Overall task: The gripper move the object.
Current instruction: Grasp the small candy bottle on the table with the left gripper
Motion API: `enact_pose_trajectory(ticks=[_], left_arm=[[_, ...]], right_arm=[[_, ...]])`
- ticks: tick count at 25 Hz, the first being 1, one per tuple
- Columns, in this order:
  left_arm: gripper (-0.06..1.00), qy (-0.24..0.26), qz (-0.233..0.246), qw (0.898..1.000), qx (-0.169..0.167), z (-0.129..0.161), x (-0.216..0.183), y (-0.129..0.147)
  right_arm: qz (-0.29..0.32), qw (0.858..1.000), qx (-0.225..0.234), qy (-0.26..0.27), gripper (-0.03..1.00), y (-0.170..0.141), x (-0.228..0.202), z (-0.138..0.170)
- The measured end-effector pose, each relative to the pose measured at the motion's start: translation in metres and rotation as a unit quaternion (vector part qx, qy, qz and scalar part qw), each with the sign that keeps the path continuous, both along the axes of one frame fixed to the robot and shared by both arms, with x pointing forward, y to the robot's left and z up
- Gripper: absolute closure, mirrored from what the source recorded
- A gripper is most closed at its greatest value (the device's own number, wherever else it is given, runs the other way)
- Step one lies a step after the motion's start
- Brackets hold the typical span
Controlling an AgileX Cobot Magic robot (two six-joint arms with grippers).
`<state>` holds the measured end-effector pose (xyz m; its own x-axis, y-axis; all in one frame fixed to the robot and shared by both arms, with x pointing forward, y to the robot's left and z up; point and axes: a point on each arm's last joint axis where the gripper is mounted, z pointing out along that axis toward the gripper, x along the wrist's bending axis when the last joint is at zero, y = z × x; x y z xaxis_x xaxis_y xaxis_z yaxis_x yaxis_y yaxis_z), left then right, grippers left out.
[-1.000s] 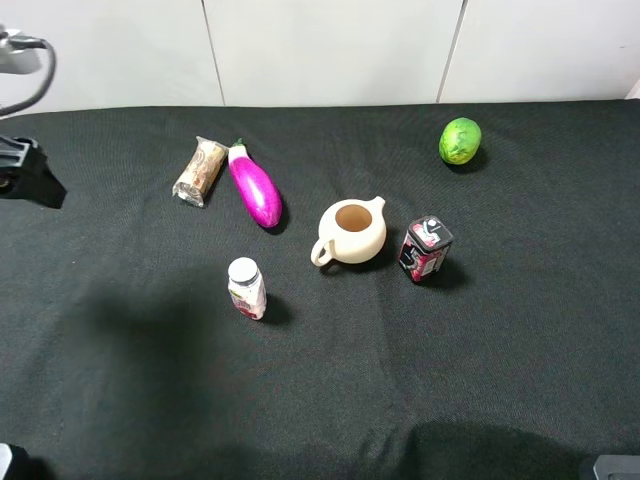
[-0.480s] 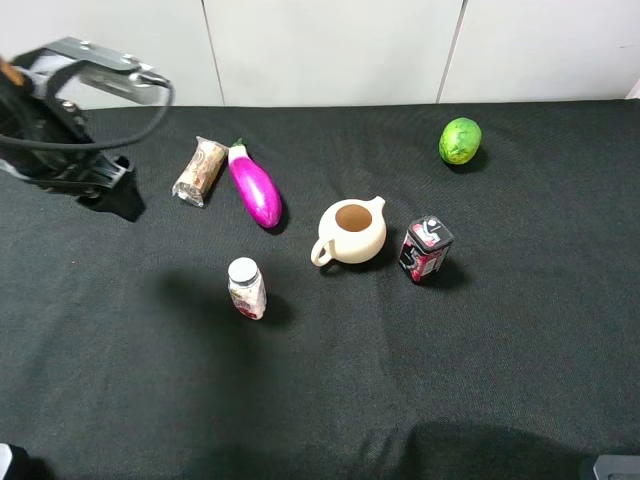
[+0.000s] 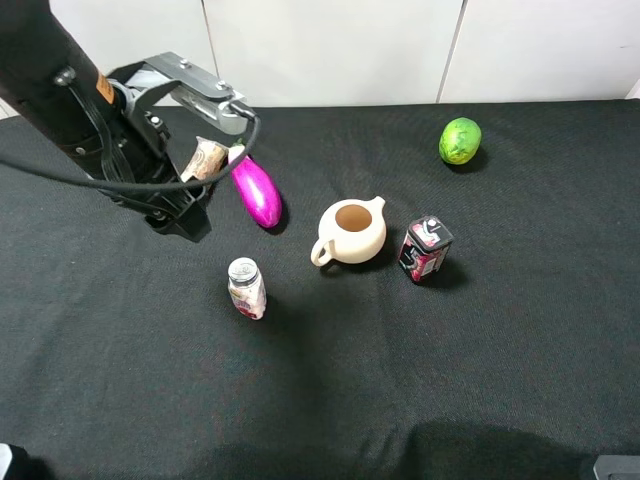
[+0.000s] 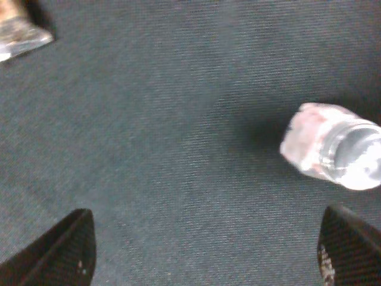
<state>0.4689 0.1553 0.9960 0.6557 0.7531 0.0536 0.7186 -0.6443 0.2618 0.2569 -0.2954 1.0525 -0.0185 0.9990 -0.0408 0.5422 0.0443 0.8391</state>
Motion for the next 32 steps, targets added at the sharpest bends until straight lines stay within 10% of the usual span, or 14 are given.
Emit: enact_pose_trajectory(ticks=[32], left_arm=[[0.15,0.055,-0.064,0.996,0.017,-0.044,-0.024,-0.075]], right_arm=[[0.0,1.0,0.0,0.0,0.27,0.0,0.0,0.0]])
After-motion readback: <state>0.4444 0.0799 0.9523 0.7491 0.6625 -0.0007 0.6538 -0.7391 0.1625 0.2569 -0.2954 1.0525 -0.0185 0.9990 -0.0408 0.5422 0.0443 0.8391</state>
